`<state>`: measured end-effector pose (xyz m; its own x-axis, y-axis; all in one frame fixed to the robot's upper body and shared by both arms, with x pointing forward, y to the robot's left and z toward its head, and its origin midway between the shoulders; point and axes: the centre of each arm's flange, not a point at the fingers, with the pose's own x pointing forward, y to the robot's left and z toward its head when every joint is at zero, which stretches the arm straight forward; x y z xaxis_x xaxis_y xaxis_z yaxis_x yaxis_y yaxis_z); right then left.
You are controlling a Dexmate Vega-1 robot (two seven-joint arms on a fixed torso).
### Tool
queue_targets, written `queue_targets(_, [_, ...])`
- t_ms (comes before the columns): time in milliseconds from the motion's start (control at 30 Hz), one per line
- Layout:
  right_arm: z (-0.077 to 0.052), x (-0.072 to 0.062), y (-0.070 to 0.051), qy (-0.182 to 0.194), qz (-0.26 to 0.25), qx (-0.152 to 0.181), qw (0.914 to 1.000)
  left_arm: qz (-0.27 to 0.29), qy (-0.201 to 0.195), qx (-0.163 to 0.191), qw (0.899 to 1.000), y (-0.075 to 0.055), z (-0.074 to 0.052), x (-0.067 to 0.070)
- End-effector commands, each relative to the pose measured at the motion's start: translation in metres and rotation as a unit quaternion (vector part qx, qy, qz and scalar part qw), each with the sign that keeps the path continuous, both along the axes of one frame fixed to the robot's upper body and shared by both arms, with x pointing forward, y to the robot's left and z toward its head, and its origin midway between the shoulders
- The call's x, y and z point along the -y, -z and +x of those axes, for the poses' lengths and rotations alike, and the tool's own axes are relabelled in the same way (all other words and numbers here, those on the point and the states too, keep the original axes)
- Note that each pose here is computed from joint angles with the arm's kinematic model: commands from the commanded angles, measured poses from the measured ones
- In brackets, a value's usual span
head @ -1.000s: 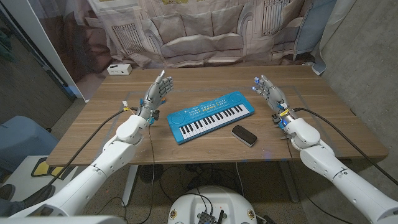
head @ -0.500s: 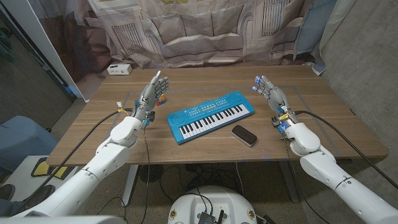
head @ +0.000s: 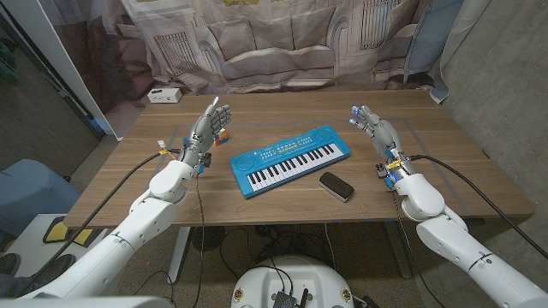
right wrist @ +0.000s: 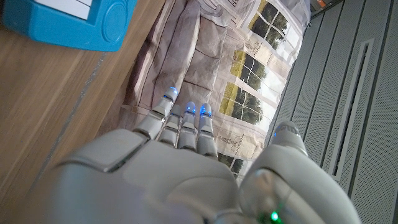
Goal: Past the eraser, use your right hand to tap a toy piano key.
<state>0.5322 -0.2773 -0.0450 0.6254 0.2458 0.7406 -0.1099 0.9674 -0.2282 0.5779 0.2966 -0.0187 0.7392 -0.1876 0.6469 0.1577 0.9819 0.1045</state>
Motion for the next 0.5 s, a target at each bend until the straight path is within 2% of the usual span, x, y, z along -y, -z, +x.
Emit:
queue_targets(33, [-0.014, -0.004, 0.006, 0.019, -0.018, 0.007, 0.9996, 0.005, 0.005, 0.000, 1.000, 0.002, 0.002, 0.003])
queue_targets(500, [-0.027, -0.013, 0.018, 0.043, -0.037, 0.013, 0.9983, 0.017, 0.010, 0.006, 1.000, -0.002, 0.001, 0.005])
